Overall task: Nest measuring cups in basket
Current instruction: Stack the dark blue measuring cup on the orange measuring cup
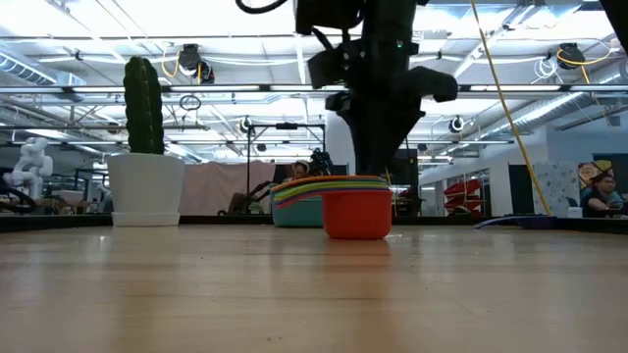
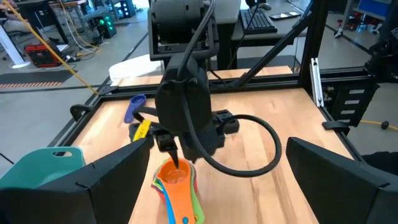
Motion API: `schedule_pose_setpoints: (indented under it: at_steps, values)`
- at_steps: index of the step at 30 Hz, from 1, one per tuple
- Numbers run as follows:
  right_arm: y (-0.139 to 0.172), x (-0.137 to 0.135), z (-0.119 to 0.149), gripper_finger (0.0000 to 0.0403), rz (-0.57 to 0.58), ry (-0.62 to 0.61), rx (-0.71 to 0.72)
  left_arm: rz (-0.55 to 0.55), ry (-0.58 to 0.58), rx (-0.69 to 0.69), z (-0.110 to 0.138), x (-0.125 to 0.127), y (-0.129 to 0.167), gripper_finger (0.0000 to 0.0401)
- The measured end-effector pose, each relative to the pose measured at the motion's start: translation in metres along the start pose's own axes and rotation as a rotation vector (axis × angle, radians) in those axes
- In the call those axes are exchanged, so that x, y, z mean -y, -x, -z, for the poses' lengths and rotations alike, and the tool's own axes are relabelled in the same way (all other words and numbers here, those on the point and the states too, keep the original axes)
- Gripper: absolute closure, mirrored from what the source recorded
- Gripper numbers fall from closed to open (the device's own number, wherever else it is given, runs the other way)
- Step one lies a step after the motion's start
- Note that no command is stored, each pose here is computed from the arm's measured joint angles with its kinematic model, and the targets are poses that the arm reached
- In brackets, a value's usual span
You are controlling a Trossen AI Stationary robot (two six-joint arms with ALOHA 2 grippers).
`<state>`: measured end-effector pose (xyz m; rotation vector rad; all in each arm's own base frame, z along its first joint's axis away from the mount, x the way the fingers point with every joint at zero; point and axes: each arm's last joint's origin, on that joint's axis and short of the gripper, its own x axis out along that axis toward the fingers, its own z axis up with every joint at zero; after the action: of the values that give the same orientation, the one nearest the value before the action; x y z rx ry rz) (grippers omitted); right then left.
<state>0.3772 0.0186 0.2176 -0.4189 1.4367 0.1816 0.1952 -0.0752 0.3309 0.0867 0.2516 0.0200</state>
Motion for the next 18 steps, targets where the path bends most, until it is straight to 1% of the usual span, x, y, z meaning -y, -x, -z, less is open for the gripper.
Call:
schedule_pose_setpoints:
  at_steps: [3,7,9,11,13,16,18]
  values:
    - [0.013,0.005,0.008,0.0261,0.020,-0.033,-0.004,0.000,0.000,0.000,0.000,0.000,0.000,0.0022]
    - [0.044,0.007,0.018,0.0261,0.051,-0.082,0.070,-0.001,-0.002,0.000,0.000,0.000,0.000,0.0022]
    - [0.060,0.010,0.028,0.0261,0.083,-0.125,0.087,-0.001,-0.004,0.000,0.000,0.000,0.000,0.0022]
    - [0.075,0.016,0.041,0.0261,0.143,-0.181,0.074,0.000,-0.007,0.000,0.000,0.000,0.000,0.0022]
    - [0.087,0.024,0.058,0.0261,0.201,-0.237,0.031,-0.001,-0.009,0.000,0.000,0.000,0.000,0.0022]
    - [0.101,0.040,0.083,0.0261,0.235,-0.322,-0.012,-0.001,-0.010,0.000,0.000,0.000,0.000,0.0022]
    - [0.104,0.050,0.100,0.0261,0.240,-0.377,-0.022,-0.001,-0.011,0.000,0.000,0.000,0.000,0.0022]
